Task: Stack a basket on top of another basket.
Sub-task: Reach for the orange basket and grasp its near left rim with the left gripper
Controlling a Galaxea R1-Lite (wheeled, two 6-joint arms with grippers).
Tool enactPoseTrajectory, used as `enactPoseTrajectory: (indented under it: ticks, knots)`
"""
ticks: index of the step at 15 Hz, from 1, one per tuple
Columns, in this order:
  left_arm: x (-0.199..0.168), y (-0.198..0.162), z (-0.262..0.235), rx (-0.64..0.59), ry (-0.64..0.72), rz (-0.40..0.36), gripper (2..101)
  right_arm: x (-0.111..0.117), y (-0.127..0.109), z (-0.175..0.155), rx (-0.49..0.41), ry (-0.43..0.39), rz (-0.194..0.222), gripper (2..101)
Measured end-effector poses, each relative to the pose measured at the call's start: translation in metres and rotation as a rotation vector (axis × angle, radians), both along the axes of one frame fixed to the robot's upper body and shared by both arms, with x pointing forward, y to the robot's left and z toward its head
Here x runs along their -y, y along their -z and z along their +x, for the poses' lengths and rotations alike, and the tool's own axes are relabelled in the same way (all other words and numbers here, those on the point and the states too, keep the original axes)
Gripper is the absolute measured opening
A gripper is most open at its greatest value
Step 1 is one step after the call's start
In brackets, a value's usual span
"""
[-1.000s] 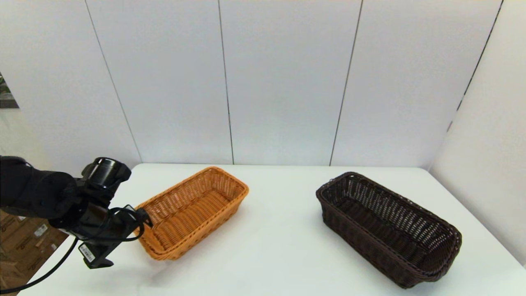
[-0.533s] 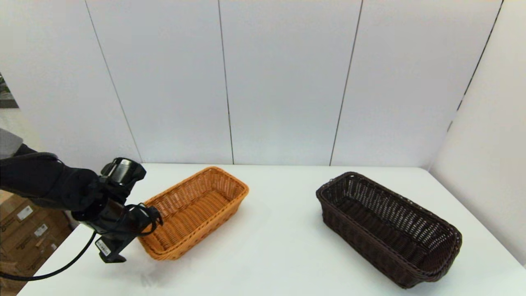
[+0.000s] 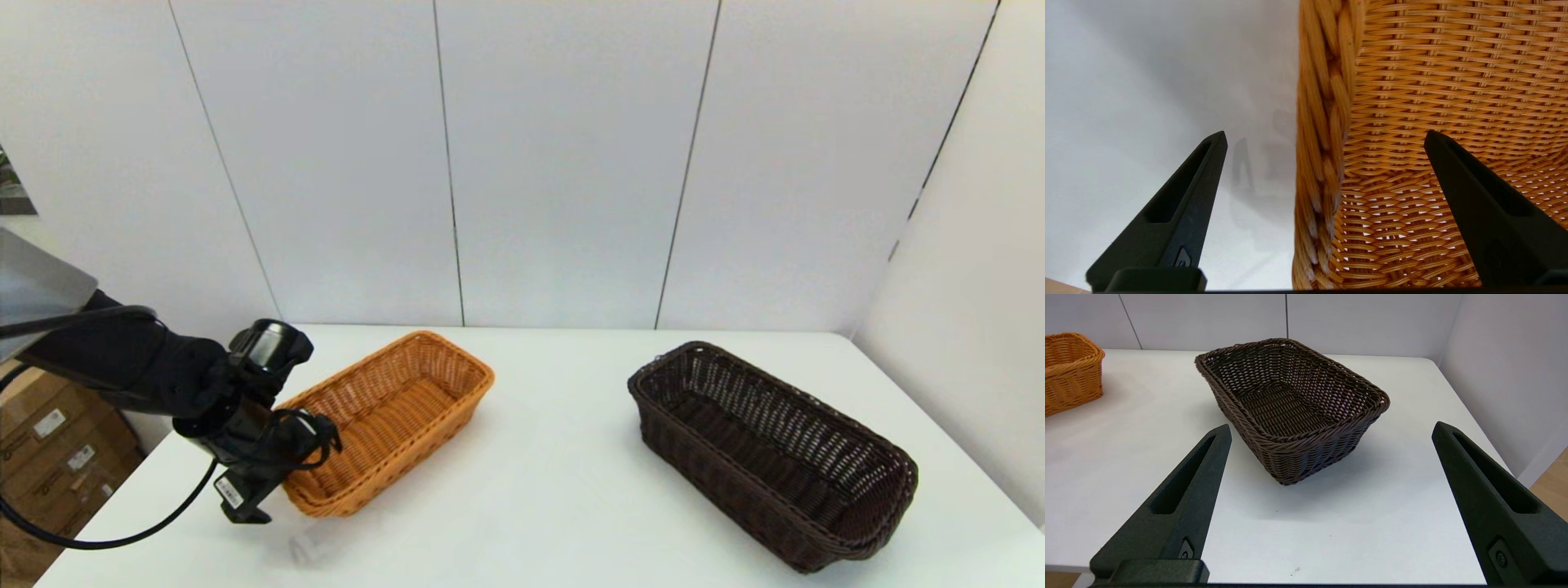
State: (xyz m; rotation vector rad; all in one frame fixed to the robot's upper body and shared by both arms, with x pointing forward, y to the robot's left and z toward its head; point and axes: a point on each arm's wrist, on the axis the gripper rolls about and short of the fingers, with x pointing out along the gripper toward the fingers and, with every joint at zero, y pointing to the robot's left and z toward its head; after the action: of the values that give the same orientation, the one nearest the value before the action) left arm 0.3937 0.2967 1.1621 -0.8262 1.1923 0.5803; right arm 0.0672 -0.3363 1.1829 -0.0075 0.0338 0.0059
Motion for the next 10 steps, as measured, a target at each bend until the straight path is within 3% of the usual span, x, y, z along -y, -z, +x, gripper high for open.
enactPoseTrajectory:
  ticks: [6,10]
  knots:
    - [0.0015,-0.0002,0.0014,0.002,-0.002,-0.002,97.8,0.0,0.0,0.0,0.0,0.0,0.0,97.3]
    - [0.0017,0.0,0.0012,0.002,-0.001,0.0,64.8,0.0,0.0,0.0,0.0,0.0,0.001,97.3]
